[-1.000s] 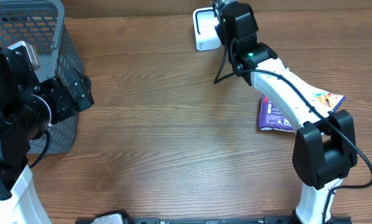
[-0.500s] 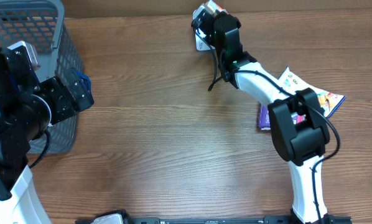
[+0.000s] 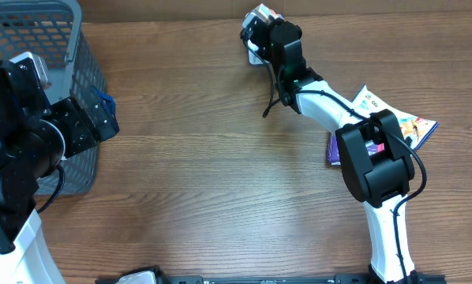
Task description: Scan the item barcode
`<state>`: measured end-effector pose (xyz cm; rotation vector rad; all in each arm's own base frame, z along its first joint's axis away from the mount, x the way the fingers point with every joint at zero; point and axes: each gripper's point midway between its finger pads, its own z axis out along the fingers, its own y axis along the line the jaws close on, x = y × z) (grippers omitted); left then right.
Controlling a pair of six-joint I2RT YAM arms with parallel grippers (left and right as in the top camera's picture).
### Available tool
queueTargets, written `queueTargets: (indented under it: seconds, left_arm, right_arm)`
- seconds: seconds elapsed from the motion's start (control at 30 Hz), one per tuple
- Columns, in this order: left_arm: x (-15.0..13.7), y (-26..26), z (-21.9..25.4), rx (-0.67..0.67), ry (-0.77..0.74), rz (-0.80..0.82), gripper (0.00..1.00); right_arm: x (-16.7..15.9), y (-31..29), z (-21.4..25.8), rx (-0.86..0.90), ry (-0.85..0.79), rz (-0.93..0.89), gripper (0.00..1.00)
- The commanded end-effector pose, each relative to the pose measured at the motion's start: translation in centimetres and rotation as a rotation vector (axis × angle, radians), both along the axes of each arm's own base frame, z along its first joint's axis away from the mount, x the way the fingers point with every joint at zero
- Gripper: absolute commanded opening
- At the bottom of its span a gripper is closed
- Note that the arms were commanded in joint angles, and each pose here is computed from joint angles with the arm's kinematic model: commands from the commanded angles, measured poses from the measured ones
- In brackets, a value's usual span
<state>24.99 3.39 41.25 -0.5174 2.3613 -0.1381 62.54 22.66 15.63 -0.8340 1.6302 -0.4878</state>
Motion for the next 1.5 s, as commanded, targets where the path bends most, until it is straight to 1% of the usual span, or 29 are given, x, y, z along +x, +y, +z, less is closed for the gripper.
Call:
queueTargets:
  seconds: [0.0,0.07,0.17,0.23,0.3,0.43,0.53,0.6,0.77,0.9,1.0,1.03,1.07,1.1,1.13,1.17,1.2,1.3,1.37,1.4,1.47]
  left_arm:
    - [0.0,0.3,0.0,-0.002,-0.002,0.022,1.0]
    - [0.0,0.3,0.0,-0.002,-0.002,0.022,1.0]
    - [0.0,0.3,0.0,-0.002,-0.002,0.022,1.0]
    - [0.0,0.3,0.0,-0.002,-0.002,0.022,1.0]
    - [0.0,0.3,0.0,-0.002,-0.002,0.022,1.0]
    - [0.0,0.3,0.0,-0.002,-0.002,0.022,1.0]
    - [0.0,0.3,0.0,-0.002,-0.002,0.022,1.0]
    - [0.0,0.3,0.0,-0.002,-0.002,0.022,1.0]
    - [0.0,0.3,0.0,-0.002,-0.002,0.021,1.0]
    - [0.0,0.3,0.0,-0.002,-0.002,0.022,1.0]
    - [0.0,0.3,0.0,-0.002,-0.002,0.022,1.0]
    - [0.0,0.3,0.0,-0.002,-0.002,0.022,1.0]
    - [0.0,0.3,0.0,-0.002,-0.002,0.022,1.0]
    - [0.0,0.3,0.0,-0.002,-0.002,0.022,1.0]
    - [0.0,0.3,0.0,-0.002,-0.002,0.022,1.0]
    - [0.0,0.3,0.0,-0.002,-0.002,0.022,1.0]
    - [0.0,0.3,0.0,-0.002,-0.002,0.021,1.0]
    - [0.0,0.3,0.0,-0.002,-0.002,0.022,1.0]
    - [0.0,0.3,0.0,-0.002,-0.002,0.022,1.0]
    - [0.0,0.3,0.0,-0.002,-0.002,0.022,1.0]
    - [0.0,0.3,0.0,-0.002,-0.002,0.022,1.0]
  right_arm:
    - [1.3,-3.1,5.3,0.254,-0.102,-0.225,0.04]
    - [1.5,-5.6,7.7,0.319,-0.148,-0.328,0.04]
    - [1.3,-9.7,10.5,0.405,-0.17,-0.456,0.04]
    - [0.9,-13.4,11.5,0.469,-0.155,-0.555,0.04]
    - [0.2,-17.6,11.6,0.539,-0.121,-0.658,0.04]
    - [-2.9,-27.8,9.8,0.697,-0.04,-0.927,0.04]
    - [-6.5,-35.7,6.9,0.807,0.033,-1.149,0.04]
    - [-8.9,-40.1,4.3,0.891,0.122,-1.259,0.04]
    - [-14.0,-47.7,-0.2,1.098,0.304,-1.392,0.04]
    - [-16.9,-51.8,-2.0,1.204,0.351,-1.443,0.04]
    - [-18.5,-54.0,-2.9,1.243,0.358,-1.483,0.04]
    - [-18.9,-54.5,-3.0,1.246,0.355,-1.495,0.05]
    - [-19.2,-54.9,-3.1,1.248,0.351,-1.505,0.17]
    - [-19.5,-55.3,-3.1,1.251,0.347,-1.511,0.62]
    - [-19.7,-55.5,-3.1,1.249,0.345,-1.514,0.89]
    - [-19.8,-55.6,-3.1,1.245,0.347,-1.514,0.98]
    - [-19.9,-55.5,-3.1,1.244,0.352,-1.517,1.0]
    - [-20.2,-55.0,-3.0,1.254,0.378,-1.515,1.0]
    - [-19.1,-53.6,-2.2,1.309,0.41,-1.428,1.0]
    - [-17.4,-50.9,-1.2,1.355,0.504,-1.236,1.0]
    - [-15.6,-46.8,0.3,1.43,0.625,-0.975,1.0]
